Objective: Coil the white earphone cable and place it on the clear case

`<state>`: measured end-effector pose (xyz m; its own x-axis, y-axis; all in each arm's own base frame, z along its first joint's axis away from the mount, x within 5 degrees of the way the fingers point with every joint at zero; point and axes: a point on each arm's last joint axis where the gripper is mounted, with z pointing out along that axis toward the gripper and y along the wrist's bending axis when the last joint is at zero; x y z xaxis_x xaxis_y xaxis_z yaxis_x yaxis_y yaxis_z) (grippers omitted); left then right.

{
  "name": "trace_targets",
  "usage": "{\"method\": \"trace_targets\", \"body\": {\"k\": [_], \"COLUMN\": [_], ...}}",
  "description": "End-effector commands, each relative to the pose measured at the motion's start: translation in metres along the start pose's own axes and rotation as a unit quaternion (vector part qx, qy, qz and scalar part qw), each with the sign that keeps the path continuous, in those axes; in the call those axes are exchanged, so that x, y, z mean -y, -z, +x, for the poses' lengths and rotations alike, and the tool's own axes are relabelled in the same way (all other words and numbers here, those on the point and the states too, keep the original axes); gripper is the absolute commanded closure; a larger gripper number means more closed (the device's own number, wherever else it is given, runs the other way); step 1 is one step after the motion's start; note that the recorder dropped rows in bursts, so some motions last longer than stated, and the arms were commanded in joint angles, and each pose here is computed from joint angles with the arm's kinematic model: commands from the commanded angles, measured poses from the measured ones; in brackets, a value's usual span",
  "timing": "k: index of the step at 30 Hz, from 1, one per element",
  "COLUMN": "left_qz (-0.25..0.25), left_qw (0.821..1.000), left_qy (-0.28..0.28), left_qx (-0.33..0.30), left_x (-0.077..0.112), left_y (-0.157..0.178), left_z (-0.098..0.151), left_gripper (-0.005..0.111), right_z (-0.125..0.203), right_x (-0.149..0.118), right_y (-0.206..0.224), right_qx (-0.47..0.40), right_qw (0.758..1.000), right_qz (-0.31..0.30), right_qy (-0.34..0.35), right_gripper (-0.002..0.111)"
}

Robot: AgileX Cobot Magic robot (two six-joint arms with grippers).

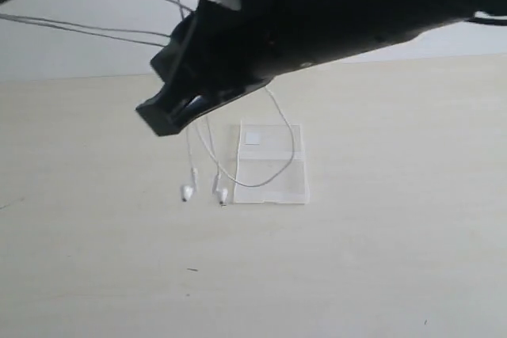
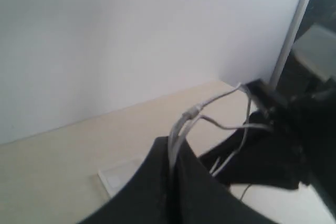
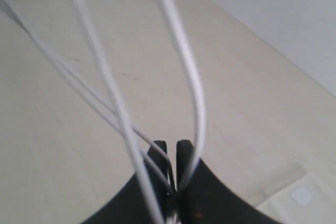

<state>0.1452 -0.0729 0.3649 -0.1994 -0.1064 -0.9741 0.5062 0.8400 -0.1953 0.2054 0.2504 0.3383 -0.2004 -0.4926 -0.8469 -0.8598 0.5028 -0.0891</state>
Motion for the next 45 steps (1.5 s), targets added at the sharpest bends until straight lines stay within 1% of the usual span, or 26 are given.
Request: {"method": "trace_targets", "body": {"k": [1,4,9,13,19,23,25,27,30,33,37,38,41,43,45], "left_qz": [-0.008,-0.008,0.0,0.024,0.076,0.145,0.159,0.161,0.17,0.182,0.196,0.208,0.226,0.231,0.21], "left_qw": [1.0,0.999,0.996,0.995,0.994,0.988,0.987,0.986,0.985,0.983,0.98,0.977,0.973,0.972,0.977], "left_qy": [0.011,0.028,0.055,0.05,0.045,0.023,0.007,0.003,-0.003,-0.01,0.015,0.02,0.029,0.023,-0.003], "left_qx": [-0.019,-0.035,-0.065,-0.083,-0.065,-0.045,-0.034,-0.032,-0.033,-0.038,-0.043,-0.044,-0.042,-0.035,-0.035], "left_x": [-0.004,-0.006,-0.008,-0.006,0.0,0.01,0.013,0.013,0.015,0.017,0.019,0.022,0.025,0.028,0.027], "left_y": [-0.001,-0.004,-0.017,-0.027,-0.038,-0.043,-0.042,-0.042,-0.041,-0.04,-0.039,-0.038,-0.035,-0.03,-0.02], "left_z": [0.016,0.026,0.034,0.039,0.039,0.038,0.035,0.033,0.033,0.034,0.034,0.034,0.033,0.03,0.027], "left_gripper": [0.107,0.107,0.107,0.107,0.107,0.107,0.107,0.106,0.099,0.08,0.054,0.048,0.049,0.049,0.049], "right_z": [-0.004,-0.015,-0.033,-0.04,-0.045,-0.048,-0.047,-0.047,-0.048,-0.048,-0.048,-0.048,-0.047,-0.045,-0.041], "right_x": [0.014,0.012,0.008,0.005,-0.002,-0.004,-0.005,-0.005,-0.004,-0.004,-0.004,-0.004,-0.001,0.005,0.014], "right_y": [0.031,0.05,0.072,0.075,0.077,0.078,0.078,0.078,0.078,0.078,0.078,0.078,0.078,0.077,0.077], "right_qx": [0.009,0.049,0.098,0.122,0.15,0.163,0.16,0.16,0.162,0.165,0.165,0.165,0.16,0.15,0.133], "right_qw": [0.999,0.997,0.994,0.991,0.987,0.984,0.985,0.985,0.985,0.984,0.984,0.984,0.985,0.987,0.988], "right_qz": [0.049,0.051,0.032,0.015,-0.023,-0.038,-0.041,-0.041,-0.039,-0.036,-0.037,-0.036,-0.021,0.008,0.042], "right_qy": [-0.012,-0.02,-0.049,-0.055,-0.061,-0.053,-0.053,-0.053,-0.053,-0.054,-0.057,-0.055,-0.054,-0.05,-0.07], "right_gripper": [0.108,0.108,0.108,0.108,0.108,0.108,0.108,0.108,0.108,0.108,0.108,0.108,0.108,0.108,0.108]}}
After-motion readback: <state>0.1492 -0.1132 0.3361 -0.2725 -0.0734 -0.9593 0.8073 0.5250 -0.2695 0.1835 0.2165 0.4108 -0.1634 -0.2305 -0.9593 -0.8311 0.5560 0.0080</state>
